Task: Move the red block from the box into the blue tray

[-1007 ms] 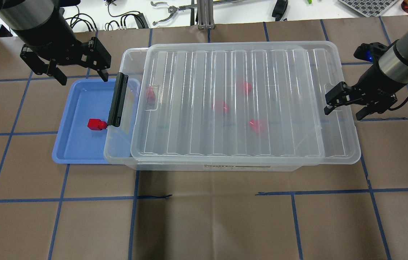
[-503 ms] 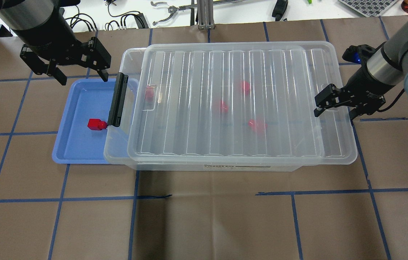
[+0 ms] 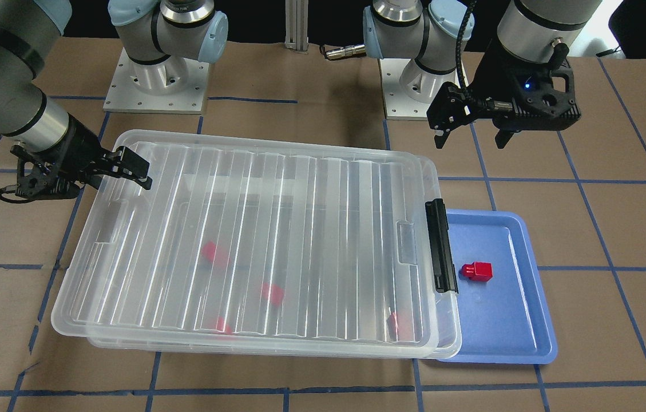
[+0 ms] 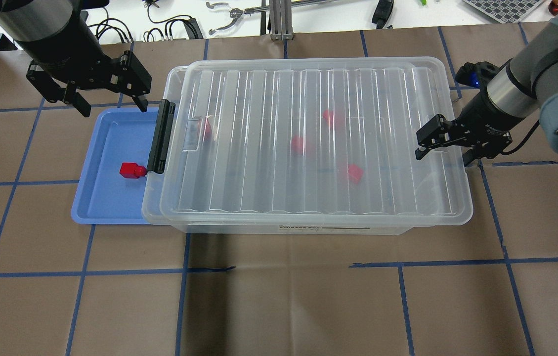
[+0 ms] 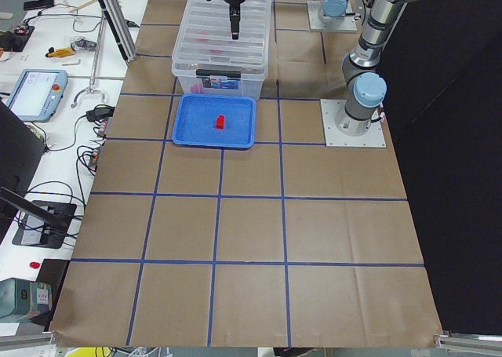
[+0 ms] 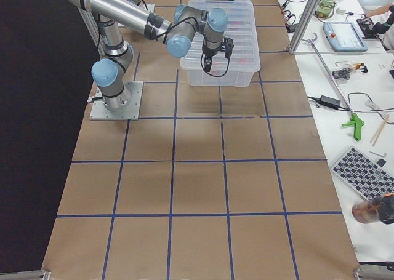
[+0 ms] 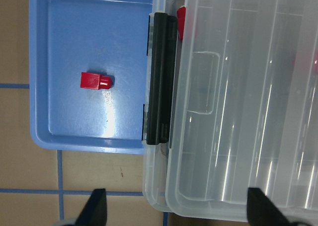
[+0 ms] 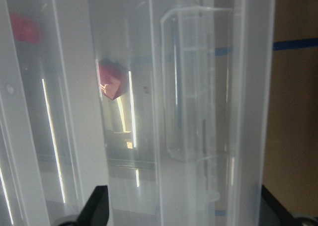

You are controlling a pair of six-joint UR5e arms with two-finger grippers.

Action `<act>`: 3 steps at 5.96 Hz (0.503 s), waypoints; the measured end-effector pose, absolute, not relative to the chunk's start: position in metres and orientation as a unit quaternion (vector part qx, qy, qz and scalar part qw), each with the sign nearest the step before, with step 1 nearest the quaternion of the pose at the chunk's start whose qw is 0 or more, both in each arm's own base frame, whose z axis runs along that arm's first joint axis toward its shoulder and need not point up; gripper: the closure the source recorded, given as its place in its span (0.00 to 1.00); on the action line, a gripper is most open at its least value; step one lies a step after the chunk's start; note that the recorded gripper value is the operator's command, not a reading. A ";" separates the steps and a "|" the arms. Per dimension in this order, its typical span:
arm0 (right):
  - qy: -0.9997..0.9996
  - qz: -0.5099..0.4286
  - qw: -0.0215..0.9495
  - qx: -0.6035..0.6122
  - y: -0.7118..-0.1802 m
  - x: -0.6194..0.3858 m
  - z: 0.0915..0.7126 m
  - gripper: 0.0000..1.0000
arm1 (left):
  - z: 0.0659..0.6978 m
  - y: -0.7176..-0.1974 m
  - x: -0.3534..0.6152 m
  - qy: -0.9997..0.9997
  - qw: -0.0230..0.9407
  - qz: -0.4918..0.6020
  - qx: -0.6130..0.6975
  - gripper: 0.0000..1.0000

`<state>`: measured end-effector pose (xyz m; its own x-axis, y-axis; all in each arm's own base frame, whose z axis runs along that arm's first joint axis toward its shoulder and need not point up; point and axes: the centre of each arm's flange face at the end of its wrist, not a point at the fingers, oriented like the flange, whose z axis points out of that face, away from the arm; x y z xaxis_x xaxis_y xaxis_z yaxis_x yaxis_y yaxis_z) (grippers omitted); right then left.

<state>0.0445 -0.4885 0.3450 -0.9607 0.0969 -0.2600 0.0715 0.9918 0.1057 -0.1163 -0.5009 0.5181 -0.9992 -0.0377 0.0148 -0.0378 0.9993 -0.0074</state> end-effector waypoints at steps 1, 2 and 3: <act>0.989 0.049 0.133 0.043 -0.488 0.053 0.345 0.00 | 0.518 -0.501 -0.116 -1.000 0.007 0.004 0.019 0.02; 0.989 0.049 0.132 0.042 -0.489 0.056 0.347 0.00 | 0.518 -0.501 -0.116 -1.000 0.008 0.003 0.019 0.02; 0.990 0.046 0.129 0.039 -0.490 0.056 0.349 0.00 | 0.518 -0.501 -0.117 -1.000 0.008 0.003 0.019 0.02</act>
<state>0.0564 -0.4899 0.3488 -0.9635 0.0881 -0.2526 0.0644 0.9928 0.1007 -0.1165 -0.5013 0.5177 -0.9992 -0.0373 0.0160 -0.0375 0.9993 -0.0066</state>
